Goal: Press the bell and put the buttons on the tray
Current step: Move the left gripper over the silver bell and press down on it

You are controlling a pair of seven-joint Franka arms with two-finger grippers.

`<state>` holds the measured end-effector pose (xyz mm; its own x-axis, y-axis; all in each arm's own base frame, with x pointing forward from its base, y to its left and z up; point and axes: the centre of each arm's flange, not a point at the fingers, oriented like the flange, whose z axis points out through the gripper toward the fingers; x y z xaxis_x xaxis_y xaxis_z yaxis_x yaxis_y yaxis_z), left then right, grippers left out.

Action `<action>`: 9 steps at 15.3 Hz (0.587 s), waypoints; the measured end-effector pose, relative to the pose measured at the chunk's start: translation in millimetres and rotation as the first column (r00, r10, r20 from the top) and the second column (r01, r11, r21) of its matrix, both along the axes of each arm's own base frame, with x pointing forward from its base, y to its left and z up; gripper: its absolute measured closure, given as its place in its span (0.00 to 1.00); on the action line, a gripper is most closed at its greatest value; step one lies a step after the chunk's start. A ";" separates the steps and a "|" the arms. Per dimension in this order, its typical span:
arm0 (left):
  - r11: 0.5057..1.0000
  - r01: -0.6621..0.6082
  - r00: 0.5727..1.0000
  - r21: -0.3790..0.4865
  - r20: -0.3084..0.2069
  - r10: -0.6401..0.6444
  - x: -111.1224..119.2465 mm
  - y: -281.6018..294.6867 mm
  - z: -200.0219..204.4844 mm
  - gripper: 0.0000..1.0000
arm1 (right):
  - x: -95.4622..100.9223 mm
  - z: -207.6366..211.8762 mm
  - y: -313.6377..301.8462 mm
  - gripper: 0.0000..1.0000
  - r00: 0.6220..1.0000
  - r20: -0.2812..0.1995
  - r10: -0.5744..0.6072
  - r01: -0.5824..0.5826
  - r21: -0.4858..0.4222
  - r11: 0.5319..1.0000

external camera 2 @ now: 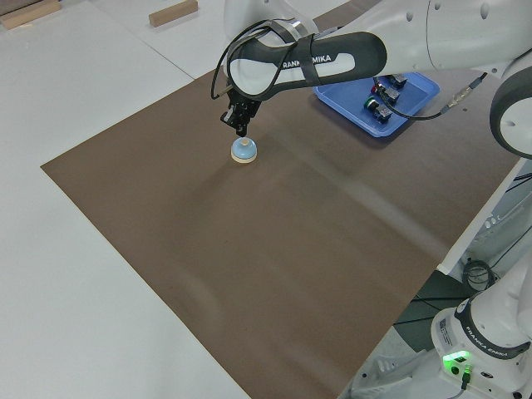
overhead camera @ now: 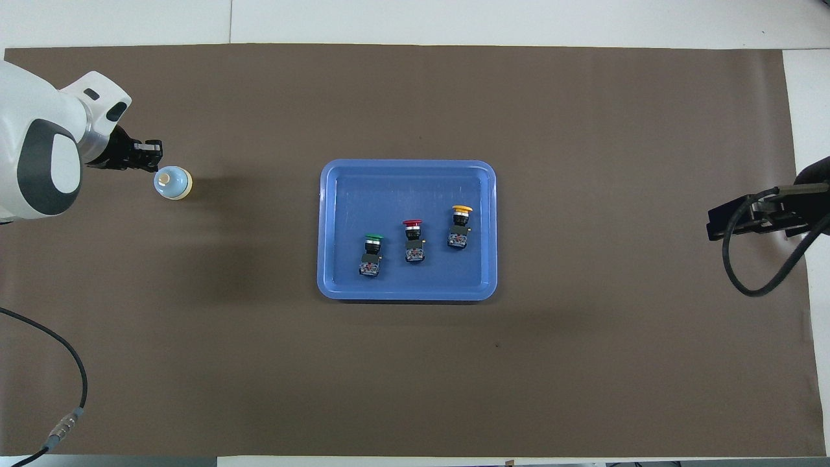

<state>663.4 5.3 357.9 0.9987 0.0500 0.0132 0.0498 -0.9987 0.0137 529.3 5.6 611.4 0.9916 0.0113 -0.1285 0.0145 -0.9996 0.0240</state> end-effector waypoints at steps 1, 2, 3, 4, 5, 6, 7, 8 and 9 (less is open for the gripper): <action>1.000 0.000 1.000 0.000 -0.001 0.000 -0.9 0.0 -2.3 0.99 | 0.0 0.0 0.0 0.00 1.000 0.000 0.000 0.000 0.000 1.000; 1.000 0.000 1.000 0.000 -0.002 0.000 -2.1 0.0 -5.5 0.99 | 0.0 0.0 0.0 0.00 1.000 0.000 0.000 0.000 0.000 1.000; 1.000 0.000 1.000 0.000 0.001 0.000 -2.9 0.1 -8.5 0.99 | 0.0 0.0 0.0 0.00 1.000 0.000 0.000 0.000 0.000 1.000; 1.000 -0.001 1.000 0.000 0.006 0.001 -3.9 0.1 -12.3 0.99 | 0.0 0.0 0.0 0.00 1.000 0.000 0.000 0.000 0.000 1.000; 1.000 -0.001 1.000 0.001 0.010 0.001 -5.4 0.2 -16.9 0.99 | 0.0 0.0 0.0 0.00 1.000 0.000 0.000 0.000 0.000 1.000; 1.000 -0.001 1.000 0.001 0.019 0.001 -6.0 0.3 -18.6 0.99 | 0.0 0.0 0.0 0.00 1.000 0.000 0.000 0.000 0.000 1.000; 1.000 -0.001 1.000 0.001 0.023 0.001 -6.5 0.4 -18.1 0.99 | 0.0 0.0 0.0 0.00 1.000 0.000 0.000 0.000 0.000 1.000; 1.000 -0.001 1.000 0.001 0.025 0.001 -6.6 0.3 -18.1 0.99 | 0.0 0.0 0.0 0.00 1.000 0.000 0.000 0.000 0.000 1.000; 1.000 -0.002 1.000 0.001 0.025 0.001 -6.6 0.3 -18.1 0.99 | 0.0 0.0 0.0 0.00 1.000 0.000 0.000 0.000 0.000 1.000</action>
<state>656.7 5.6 339.8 0.9979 0.0514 0.0385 0.0509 -0.9986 0.0138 529.3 5.6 611.4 0.9916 0.0114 -0.1285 0.0146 -0.9996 0.0240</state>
